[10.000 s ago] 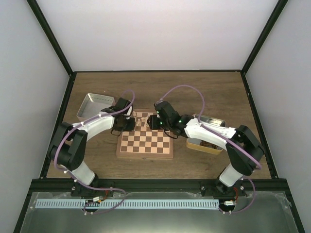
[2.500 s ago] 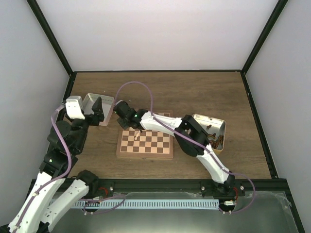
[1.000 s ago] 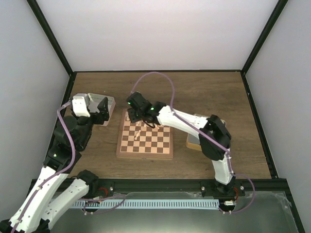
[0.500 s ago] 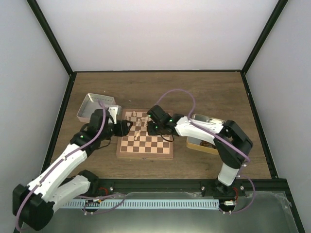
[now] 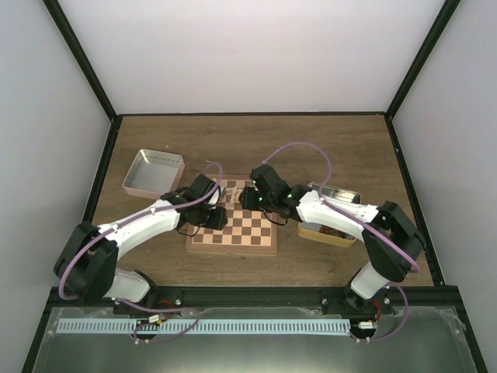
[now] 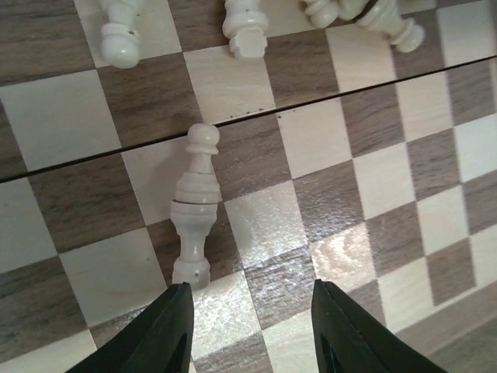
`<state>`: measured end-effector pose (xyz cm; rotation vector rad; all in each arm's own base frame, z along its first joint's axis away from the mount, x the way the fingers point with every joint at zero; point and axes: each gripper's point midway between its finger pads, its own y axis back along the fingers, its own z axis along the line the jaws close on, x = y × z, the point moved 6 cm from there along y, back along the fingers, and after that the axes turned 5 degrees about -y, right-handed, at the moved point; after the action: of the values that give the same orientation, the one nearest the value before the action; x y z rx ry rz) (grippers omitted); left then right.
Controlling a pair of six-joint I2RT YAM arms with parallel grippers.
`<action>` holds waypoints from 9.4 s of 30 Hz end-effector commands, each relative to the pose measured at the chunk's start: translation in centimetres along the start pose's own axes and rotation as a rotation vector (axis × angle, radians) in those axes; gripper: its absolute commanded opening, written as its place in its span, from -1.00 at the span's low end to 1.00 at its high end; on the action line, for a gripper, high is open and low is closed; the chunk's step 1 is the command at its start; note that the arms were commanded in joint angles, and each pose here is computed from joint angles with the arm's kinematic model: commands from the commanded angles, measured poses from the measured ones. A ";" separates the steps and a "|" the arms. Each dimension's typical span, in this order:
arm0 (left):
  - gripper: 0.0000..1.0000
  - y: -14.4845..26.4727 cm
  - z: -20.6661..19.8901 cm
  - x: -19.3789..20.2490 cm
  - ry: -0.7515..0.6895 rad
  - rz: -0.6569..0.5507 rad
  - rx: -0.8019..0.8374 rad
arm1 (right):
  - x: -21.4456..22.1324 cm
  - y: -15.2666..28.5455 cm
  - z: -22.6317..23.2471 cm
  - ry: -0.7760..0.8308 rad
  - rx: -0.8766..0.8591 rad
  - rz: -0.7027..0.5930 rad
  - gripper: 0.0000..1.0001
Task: Set up the chess pieces on the board
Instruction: Pick up the chess piece from the chessboard, then place the chess piece on the chessboard.
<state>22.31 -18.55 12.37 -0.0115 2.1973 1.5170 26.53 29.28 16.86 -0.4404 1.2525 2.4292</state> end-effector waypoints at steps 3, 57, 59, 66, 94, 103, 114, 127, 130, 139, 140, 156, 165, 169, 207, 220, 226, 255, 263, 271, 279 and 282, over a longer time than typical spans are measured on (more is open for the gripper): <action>-0.15 -0.6 0.7 -1.2 -0.069 0.029 -0.157 | -0.7 0.6 -0.2 -0.022 -0.027 -0.026 -0.24; -0.91 8.0 -6.9 -4.8 -0.521 -0.292 0.315 | -2.5 6.7 2.3 0.130 -0.616 0.234 -0.37; -0.91 8.0 -6.8 -4.9 -0.518 -0.291 0.308 | -2.4 6.8 2.4 0.126 -0.625 0.239 -0.41; -0.91 7.7 -6.5 -5.0 -0.508 -0.288 0.286 | -2.0 7.1 2.3 0.116 -0.640 0.245 -0.67; -0.82 25.0 0.0 -9.3 0.042 -1.068 -0.358 | -2.7 -7.1 7.6 0.790 -0.128 -0.128 -0.96; -0.81 24.3 0.1 -9.2 0.036 -1.051 -0.363 | -2.8 -11.4 7.9 0.839 -0.075 -0.082 -0.96; -0.80 23.7 0.1 -9.3 0.038 -1.038 -0.353 | -2.1 -13.3 6.6 0.852 -0.019 -0.031 -0.96; -0.80 23.4 0.1 -9.2 0.036 -1.028 -0.354 | -2.0 -14.5 6.0 0.851 0.015 -0.011 -0.87; -0.80 23.4 0.1 -9.2 0.037 -1.028 -0.354 | -2.1 -14.1 6.3 0.846 0.010 -0.016 -0.77; -0.80 23.4 -0.1 -9.4 0.031 -1.026 -0.340 | -3.3 -11.1 8.4 0.824 -0.052 -0.063 -0.39; -0.80 23.3 -0.1 -9.4 0.032 -1.024 -0.340 | -3.4 -10.8 8.5 0.820 -0.057 -0.063 -0.38; -0.78 20.1 -2.0 -9.2 -0.121 -0.925 -0.171 | -4.9 1.1 7.2 0.493 -0.346 -0.094 0.09; -0.79 15.8 -6.9 -8.2 -0.440 -0.731 0.220 | -6.0 10.9 5.0 0.256 -0.542 -0.152 0.20; -0.78 15.5 -8.9 -7.5 -0.560 -0.658 0.381 | -5.5 15.2 5.8 0.254 -0.663 -0.211 0.20; -0.54 15.3 -9.7 -6.5 -0.744 -0.544 0.418 | -2.3 13.0 5.8 0.159 -0.756 0.155 -0.76; 0.60 20.5 -10.2 -7.8 -0.277 -0.886 0.661 | -5.4 20.1 7.8 0.103 -1.020 -0.272 -0.76; 0.50 23.7 -11.1 -7.8 -0.138 -0.975 0.906 | -5.3 21.3 9.2 0.143 -1.147 -0.230 -0.75; -0.53 23.7 -11.3 -7.4 -0.139 -0.970 1.027 | -5.9 22.4 10.6 0.163 -1.304 -0.219 -0.71; -0.67 23.9 -11.4 -7.3 -0.150 -0.970 1.033 | -5.8 21.4 10.5 0.153 -1.276 -0.208 -0.71; -0.92 23.5 -10.8 -7.4 -0.138 -0.971 0.944 | -6.1 20.5 10.3 0.132 -1.219 -0.220 -0.48; -0.92 19.0 -7.5 -7.5 -0.105 -0.730 0.493 | -6.8 18.5 7.1 0.012 -0.909 -0.344 0.34; -0.92 17.5 -5.4 -7.4 -0.083 -0.607 0.309 | -6.6 16.5 3.9 -0.101 -0.743 -0.357 0.39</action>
<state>20.98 -20.38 36.58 -0.5458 2.0905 0.3664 22.73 24.59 36.90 -0.8099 -0.1129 2.6193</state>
